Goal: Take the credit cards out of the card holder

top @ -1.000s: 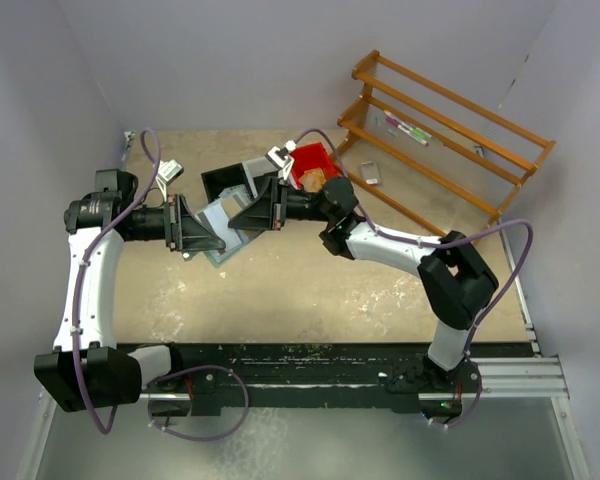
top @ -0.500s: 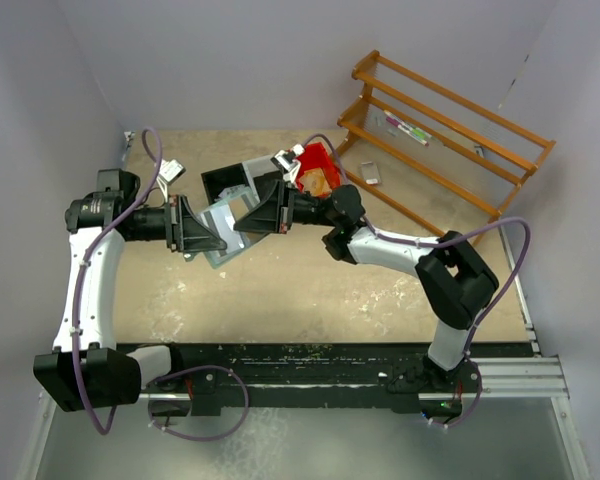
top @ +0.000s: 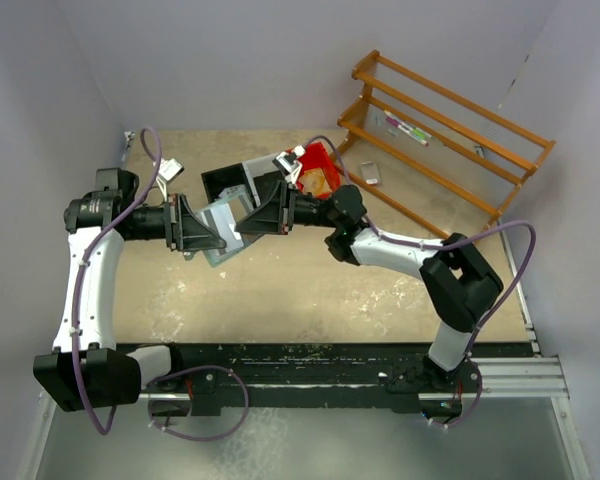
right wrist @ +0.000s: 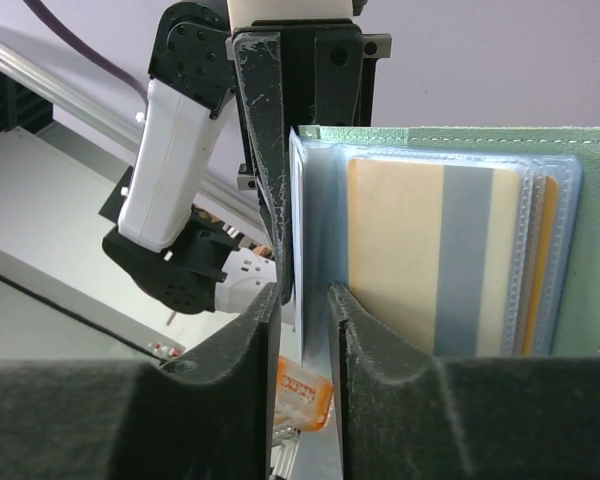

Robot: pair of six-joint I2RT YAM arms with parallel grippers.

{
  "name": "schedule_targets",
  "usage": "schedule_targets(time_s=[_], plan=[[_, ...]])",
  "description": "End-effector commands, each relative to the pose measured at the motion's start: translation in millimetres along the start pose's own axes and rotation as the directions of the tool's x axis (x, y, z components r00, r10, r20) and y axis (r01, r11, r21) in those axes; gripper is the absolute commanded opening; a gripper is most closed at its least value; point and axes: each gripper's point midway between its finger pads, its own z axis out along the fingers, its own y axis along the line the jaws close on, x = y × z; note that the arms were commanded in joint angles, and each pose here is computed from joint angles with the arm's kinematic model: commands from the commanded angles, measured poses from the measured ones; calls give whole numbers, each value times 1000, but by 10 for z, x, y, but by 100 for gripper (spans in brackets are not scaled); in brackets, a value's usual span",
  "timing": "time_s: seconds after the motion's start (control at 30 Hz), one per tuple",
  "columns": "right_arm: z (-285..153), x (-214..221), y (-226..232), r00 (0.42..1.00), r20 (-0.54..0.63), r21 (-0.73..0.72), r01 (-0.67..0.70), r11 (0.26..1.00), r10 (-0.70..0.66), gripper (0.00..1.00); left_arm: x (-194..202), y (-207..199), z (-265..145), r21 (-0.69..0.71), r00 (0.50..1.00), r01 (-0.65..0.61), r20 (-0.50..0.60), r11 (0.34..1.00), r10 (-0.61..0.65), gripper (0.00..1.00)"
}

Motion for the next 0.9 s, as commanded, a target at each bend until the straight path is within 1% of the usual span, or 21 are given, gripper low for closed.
schedule_targets(time_s=[0.0, 0.23, 0.37, 0.47, 0.6, 0.77, 0.87], plan=[[107, 97, 46, 998, -50, -4, 28, 1000, -28, 31, -141, -387, -26, 145, 991, -130, 51, 981, 124, 14], [197, 192, -14, 995, -97, -24, -2, 1000, -1, 30, -140, -347, -22, 123, 992, -123, 45, 985, 119, 14], [222, 225, 13, 990, -142, -53, -9, 999, 1, 24, -131, -340, -20, 119, 992, -124, 43, 985, 120, 15], [229, 247, 82, 982, -187, -83, 8, 996, -23, 14, -126, -345, -20, 117, 991, -129, 43, 985, 125, 15], [205, 206, 147, 976, -215, -109, 17, 994, -41, 0, -115, -326, -20, 103, 990, -136, 39, 985, 133, 17], [127, 128, 201, 967, -248, -122, 30, 992, -60, 0, -94, -316, -21, 94, 989, -145, 34, 985, 143, 21], [80, 68, 202, 965, -256, -112, 35, 993, -63, 0, -84, -315, -20, 95, 990, -142, 31, 985, 140, 21]])
